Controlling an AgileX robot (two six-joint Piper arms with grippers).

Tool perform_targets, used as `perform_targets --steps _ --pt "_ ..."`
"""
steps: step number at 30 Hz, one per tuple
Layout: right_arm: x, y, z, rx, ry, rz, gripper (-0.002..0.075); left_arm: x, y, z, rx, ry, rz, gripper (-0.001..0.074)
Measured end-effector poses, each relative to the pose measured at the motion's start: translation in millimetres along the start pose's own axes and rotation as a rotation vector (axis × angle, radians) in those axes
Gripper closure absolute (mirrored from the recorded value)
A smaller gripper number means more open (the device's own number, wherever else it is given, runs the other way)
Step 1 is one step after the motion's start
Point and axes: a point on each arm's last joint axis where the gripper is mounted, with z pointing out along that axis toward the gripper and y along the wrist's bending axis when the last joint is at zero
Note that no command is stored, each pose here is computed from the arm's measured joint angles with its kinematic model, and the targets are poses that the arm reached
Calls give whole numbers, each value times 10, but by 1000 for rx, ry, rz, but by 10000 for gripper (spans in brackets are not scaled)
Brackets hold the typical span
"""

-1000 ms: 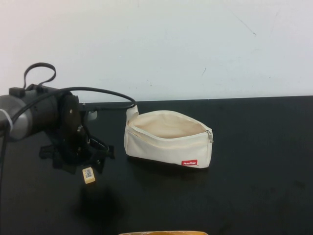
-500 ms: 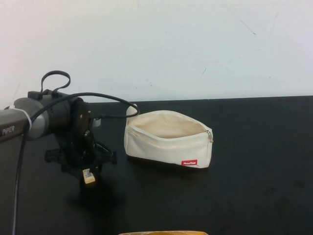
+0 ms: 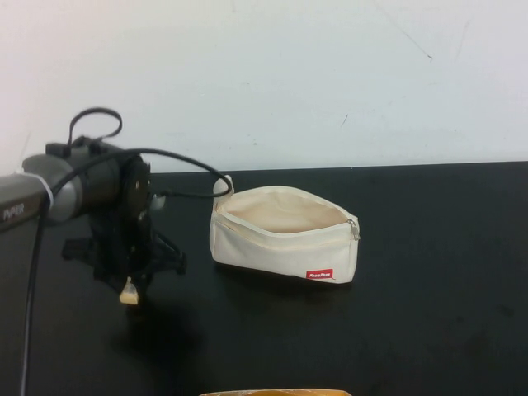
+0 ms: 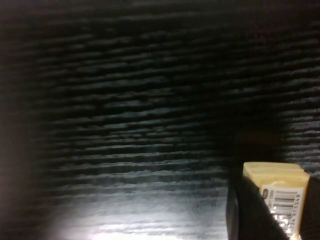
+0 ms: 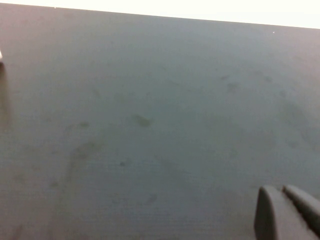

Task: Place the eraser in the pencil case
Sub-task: Pick up the eraser from the table, then place the eraser on the pencil case

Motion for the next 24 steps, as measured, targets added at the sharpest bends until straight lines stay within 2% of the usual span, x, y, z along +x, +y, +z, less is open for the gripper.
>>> perform_targets --steps 4,9,12,16,18,20,24 --pt "0 0 0 0 0 0 726 -115 23 -242 -14 -11 21 556" --pt "0 0 0 0 0 0 726 -260 59 -832 31 -144 21 556" --pt "0 0 0 0 0 0 726 -309 23 -1315 155 -263 33 556" --pt "0 0 0 0 0 0 726 -309 -212 -1781 477 -389 116 556" --pt "0 0 0 0 0 0 726 -301 -362 -1881 590 -437 188 556" --pt "0 0 0 0 0 0 726 -298 -535 -1874 647 -460 250 556" --pt "0 0 0 0 0 0 726 -325 -809 -1691 653 -458 314 556"
